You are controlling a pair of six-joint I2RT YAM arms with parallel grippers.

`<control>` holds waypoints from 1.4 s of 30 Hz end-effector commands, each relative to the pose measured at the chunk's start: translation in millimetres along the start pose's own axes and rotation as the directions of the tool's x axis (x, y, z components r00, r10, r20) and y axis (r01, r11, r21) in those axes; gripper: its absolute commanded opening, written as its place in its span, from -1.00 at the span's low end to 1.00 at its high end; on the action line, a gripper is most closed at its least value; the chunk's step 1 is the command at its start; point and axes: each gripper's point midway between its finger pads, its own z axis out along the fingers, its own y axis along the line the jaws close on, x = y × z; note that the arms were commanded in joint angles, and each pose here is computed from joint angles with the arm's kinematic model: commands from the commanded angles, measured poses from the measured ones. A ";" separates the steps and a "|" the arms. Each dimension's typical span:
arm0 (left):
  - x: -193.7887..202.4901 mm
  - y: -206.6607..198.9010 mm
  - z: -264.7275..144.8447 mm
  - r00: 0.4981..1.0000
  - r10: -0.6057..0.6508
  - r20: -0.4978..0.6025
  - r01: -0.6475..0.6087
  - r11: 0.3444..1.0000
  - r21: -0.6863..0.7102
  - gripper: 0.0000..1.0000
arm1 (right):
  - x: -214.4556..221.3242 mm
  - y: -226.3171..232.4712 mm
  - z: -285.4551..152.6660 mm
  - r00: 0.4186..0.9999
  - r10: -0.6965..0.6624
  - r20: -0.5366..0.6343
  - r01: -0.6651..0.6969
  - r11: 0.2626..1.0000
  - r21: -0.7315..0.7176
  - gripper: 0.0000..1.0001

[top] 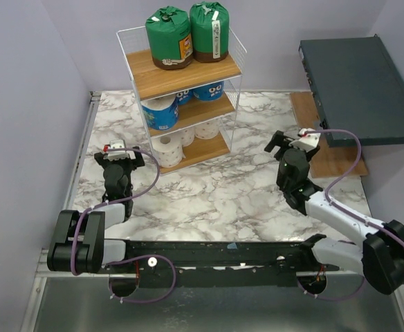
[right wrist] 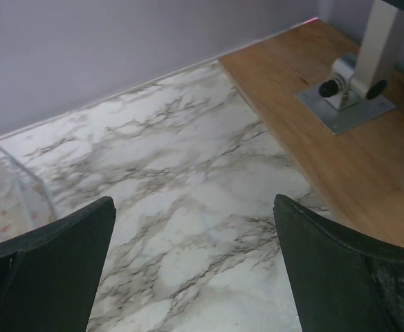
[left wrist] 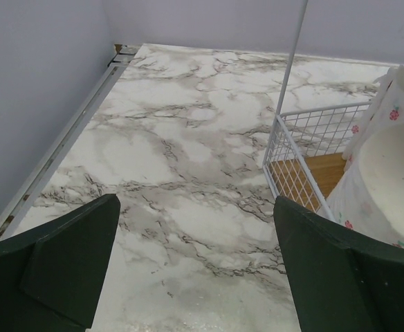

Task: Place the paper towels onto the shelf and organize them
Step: Reset both arms

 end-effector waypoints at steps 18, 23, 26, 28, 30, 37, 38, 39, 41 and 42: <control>-9.5 -4.6 0.3 0.999 -0.009 0.041 0.008 1.000 0.030 0.97 | 80.9 -74.2 44.6 0.981 -0.194 -0.016 0.195 0.981 0.008 1.00; -8.6 -4.1 0.2 0.999 -0.009 0.039 0.008 1.000 0.029 0.97 | 96.5 -56.2 43.8 0.971 -0.239 -0.015 0.235 0.963 -0.131 1.00; -9.1 -4.4 0.4 0.999 -0.008 0.040 0.007 1.000 0.030 0.97 | 103.0 -47.9 46.4 0.957 -0.291 0.002 0.287 0.939 -0.189 1.00; -8.5 -4.4 0.6 0.999 -0.007 0.038 0.006 1.000 0.030 0.97 | 99.1 -60.0 47.2 0.966 -0.258 0.007 0.257 0.959 -0.117 1.00; -9.1 -4.5 0.8 0.999 -0.008 0.040 0.007 1.000 0.030 0.97 | 95.2 -72.0 46.4 0.979 -0.202 0.021 0.203 0.977 -0.066 1.00; -8.5 -4.7 0.5 0.999 -0.008 0.038 0.006 1.000 0.031 0.97 | 95.8 -77.4 46.5 0.988 -0.152 0.026 0.154 0.982 -0.105 1.00; -8.6 -4.5 0.4 0.999 -0.008 0.038 0.007 1.000 0.030 0.97 | 101.2 -78.9 46.3 0.989 -0.146 0.008 0.146 0.981 -0.128 1.00; -8.9 -4.5 0.4 0.999 -0.009 0.039 0.007 1.000 0.030 0.97 | 102.3 -77.5 45.6 0.989 -0.145 0.021 0.146 0.977 -0.155 1.00; -8.6 -4.6 0.1 0.999 -0.010 0.039 0.008 0.999 0.031 0.97 | 103.9 -73.1 45.4 0.987 -0.159 0.029 0.162 0.970 -0.183 1.00; -8.4 -4.5 0.0 0.999 -0.010 0.038 0.009 1.000 0.030 0.97 | 105.0 -73.0 46.7 0.987 -0.160 0.014 0.160 0.970 -0.181 1.00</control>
